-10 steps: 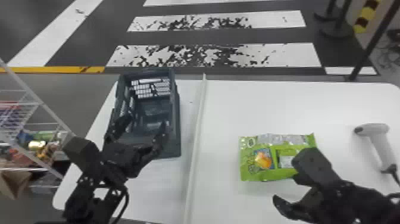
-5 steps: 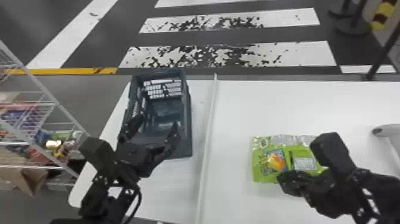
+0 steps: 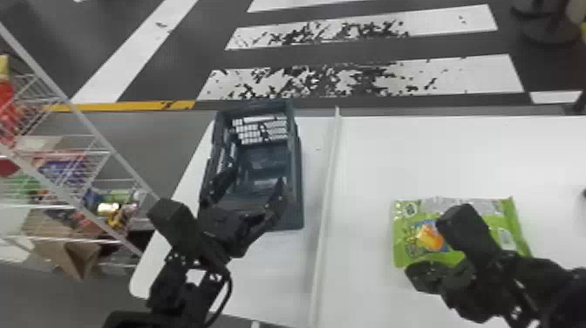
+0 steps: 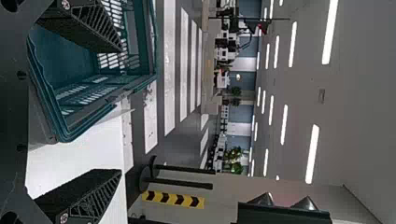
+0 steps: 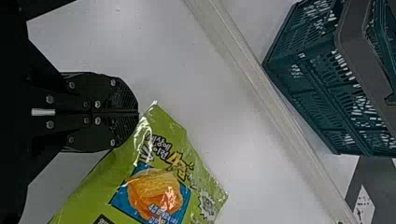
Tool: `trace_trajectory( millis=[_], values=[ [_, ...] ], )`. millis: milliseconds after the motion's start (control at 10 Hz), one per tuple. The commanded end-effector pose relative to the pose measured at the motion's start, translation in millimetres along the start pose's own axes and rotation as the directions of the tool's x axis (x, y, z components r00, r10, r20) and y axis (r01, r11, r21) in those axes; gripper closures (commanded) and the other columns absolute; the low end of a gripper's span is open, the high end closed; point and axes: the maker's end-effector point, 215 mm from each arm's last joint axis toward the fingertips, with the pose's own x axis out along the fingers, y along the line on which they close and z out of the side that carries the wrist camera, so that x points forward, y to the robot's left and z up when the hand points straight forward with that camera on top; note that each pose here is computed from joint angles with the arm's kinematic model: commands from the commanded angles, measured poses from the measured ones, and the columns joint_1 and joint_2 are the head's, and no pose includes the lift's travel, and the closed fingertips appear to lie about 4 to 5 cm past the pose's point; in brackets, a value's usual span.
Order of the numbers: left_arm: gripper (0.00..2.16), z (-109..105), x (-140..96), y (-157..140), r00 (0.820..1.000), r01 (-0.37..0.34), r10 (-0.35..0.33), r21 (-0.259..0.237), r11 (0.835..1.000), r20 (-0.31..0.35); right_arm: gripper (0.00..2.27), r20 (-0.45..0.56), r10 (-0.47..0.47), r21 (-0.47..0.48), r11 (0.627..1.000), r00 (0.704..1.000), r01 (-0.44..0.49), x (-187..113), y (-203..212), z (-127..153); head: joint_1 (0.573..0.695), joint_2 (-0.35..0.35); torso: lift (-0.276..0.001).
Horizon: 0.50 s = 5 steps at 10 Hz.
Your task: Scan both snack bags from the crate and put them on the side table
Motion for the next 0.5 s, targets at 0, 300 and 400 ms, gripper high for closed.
trace_trajectory(
  millis=[0, 300, 400],
  values=[
    [0.08, -3.1, 0.8, -0.7, 1.000, 0.001, -0.001, -0.004, 1.000, -0.011, 2.25, 0.011, 0.002, 0.012, 1.000, 1.000, -0.002, 9.9, -1.3, 13.5, 0.695, 0.269, -0.087],
    [0.08, -2.4, 3.0, -2.4, 1.000, 0.006, -0.006, -0.006, 1.000, -0.012, 2.25, 0.022, -0.039, 0.014, 0.999, 0.999, 0.039, 19.9, -21.5, 38.7, 0.695, 0.277, -0.087],
    [0.08, -3.3, 3.0, -2.7, 1.000, 0.008, -0.008, -0.007, 1.000, -0.015, 2.25, 0.019, -0.062, 0.012, 0.998, 0.998, 0.062, 23.3, -29.9, 43.4, 0.695, 0.274, -0.087]
  ],
)
